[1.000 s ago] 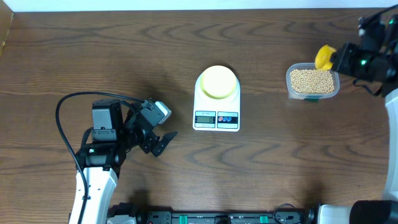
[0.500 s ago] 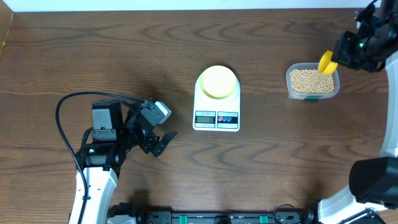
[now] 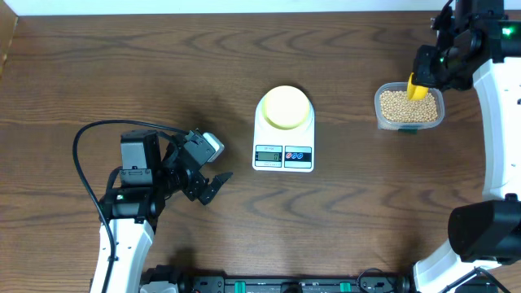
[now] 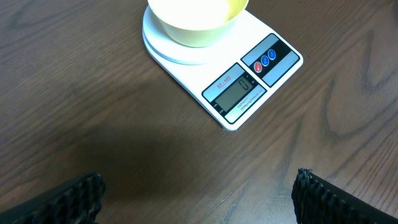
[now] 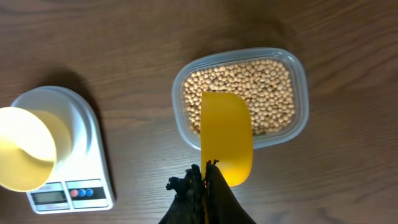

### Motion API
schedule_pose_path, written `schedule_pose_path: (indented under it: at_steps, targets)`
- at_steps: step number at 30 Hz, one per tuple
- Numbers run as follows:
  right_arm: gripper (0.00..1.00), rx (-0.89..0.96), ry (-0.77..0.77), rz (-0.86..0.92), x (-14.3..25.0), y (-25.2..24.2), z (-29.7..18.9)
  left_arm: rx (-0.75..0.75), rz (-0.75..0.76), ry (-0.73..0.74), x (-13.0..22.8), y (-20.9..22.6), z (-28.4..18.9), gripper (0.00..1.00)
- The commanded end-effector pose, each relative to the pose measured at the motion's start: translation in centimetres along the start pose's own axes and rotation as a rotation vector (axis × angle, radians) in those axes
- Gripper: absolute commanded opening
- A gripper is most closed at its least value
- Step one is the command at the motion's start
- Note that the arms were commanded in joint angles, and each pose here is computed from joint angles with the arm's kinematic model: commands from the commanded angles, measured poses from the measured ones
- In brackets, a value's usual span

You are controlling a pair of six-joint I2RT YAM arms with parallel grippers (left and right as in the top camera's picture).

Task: Scoop item into bowl and weigh 50g on scale
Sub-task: 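Lower the scoop into the soybeans with the right gripper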

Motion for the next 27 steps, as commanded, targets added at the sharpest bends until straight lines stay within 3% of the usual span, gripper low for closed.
schedule_pose_path:
  at_steps: [1, 14, 27]
  targets:
    - [0.01, 0.053, -0.014, -0.043, -0.3, -0.4, -0.1, -0.003, 0.015, 0.003, -0.1, 0.1, 0.0, 0.98]
    - [0.01, 0.106, 0.126, -0.107, 2.1, -1.3, 3.7, 0.001, 0.012, 0.007, 0.0, 0.0, 0.0, 0.97]
    - [0.01, 0.238, 0.025, -0.125, 0.9, -2.8, 6.3, 0.001, 0.012, 0.007, 0.0, 0.0, 0.0, 0.98]
Point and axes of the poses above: each gripper's point midway between its finger pads, its own z axis out along the fingers, its own y axis along the line the jaws close on, x = y × z, the point moved 8 cm from there along -z, back along the fingers, and after that the axes turned 1 degree about z, right-handed, at the moved point
